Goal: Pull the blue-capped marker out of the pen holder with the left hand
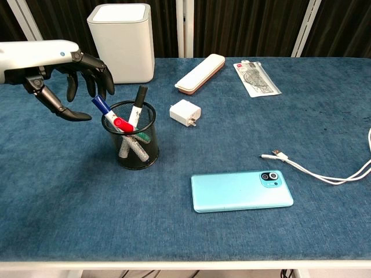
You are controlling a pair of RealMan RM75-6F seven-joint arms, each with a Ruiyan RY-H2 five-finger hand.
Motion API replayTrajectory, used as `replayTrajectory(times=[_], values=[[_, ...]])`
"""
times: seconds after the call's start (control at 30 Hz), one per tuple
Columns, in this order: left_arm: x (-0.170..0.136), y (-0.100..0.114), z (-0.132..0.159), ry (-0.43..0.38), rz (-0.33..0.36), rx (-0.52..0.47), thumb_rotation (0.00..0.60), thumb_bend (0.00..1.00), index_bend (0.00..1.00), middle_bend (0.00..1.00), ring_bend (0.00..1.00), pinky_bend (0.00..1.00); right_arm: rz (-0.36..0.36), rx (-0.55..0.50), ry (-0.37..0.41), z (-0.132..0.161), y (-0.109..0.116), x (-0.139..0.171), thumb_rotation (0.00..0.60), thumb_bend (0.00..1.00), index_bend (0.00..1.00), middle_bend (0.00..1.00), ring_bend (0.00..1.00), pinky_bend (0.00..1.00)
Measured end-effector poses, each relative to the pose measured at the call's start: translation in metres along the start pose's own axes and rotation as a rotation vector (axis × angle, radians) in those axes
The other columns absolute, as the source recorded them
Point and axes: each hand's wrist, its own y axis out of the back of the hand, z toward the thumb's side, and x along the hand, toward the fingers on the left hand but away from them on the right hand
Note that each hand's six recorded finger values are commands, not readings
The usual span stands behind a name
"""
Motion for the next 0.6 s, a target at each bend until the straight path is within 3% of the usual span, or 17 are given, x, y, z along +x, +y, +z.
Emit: replayTrajectory(times=[0.6], values=[[0.0106, -0.0036, 0.0037, -0.016, -0.007, -0.061, 0.6, 0.25, 0.49, 0.52, 0.52, 0.6, 0.008, -0.003, -0.017, -0.0047, -0.0013, -0.0014, 0.6, 0.18, 0.0, 0.0, 0.0, 0.0]])
